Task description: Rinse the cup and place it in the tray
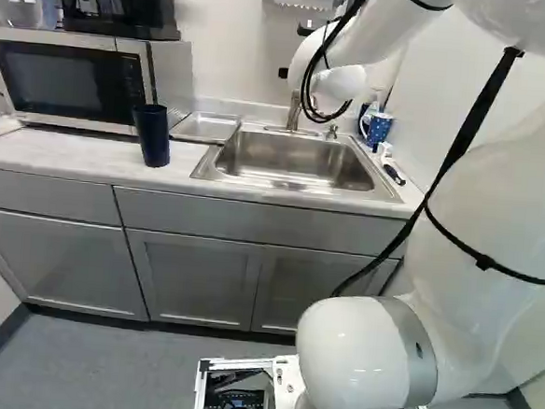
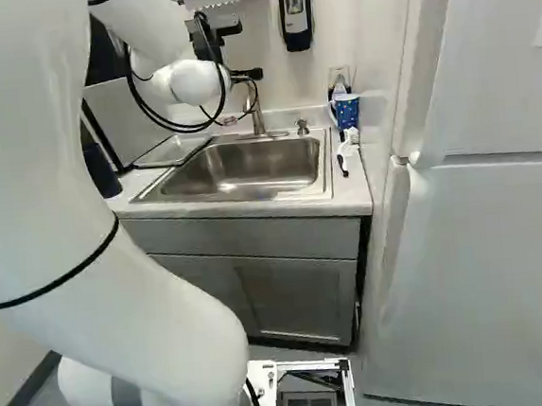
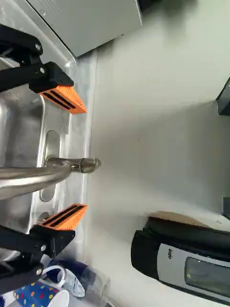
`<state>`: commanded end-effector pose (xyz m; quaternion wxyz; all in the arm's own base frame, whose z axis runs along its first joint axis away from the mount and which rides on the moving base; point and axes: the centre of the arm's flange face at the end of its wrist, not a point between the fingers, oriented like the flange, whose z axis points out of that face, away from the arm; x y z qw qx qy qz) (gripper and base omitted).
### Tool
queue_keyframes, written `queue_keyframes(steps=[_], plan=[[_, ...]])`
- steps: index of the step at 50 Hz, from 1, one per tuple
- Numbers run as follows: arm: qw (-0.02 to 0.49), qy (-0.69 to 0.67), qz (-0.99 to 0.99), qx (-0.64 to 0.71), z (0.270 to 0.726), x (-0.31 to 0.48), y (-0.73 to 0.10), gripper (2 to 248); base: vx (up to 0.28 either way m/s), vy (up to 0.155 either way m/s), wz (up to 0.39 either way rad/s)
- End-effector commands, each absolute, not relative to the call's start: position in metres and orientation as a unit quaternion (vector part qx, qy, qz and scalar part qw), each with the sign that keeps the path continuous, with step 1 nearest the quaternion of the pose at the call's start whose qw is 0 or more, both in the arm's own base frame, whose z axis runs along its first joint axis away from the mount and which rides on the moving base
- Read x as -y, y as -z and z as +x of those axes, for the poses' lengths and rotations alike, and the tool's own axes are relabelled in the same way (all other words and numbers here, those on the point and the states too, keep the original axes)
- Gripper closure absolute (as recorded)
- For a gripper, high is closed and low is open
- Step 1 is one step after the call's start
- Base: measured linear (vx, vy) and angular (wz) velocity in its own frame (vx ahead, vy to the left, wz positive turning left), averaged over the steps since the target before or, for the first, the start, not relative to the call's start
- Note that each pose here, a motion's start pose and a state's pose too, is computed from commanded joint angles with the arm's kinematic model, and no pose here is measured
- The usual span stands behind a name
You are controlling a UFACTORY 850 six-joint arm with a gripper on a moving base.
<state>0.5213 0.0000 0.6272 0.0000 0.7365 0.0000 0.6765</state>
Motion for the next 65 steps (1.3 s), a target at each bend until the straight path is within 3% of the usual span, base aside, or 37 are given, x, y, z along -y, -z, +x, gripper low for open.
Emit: queue_keyframes(steps=[43, 65], plan=[[0.000, -0.676, 0.736, 0.000, 0.5213, 0.0000, -0.6272, 3, -0.001, -0.044, 0.151], [0.000, -0.676, 0.736, 0.000, 0.5213, 0.0000, -0.6272, 3, 0.000, -0.001, 0.005]])
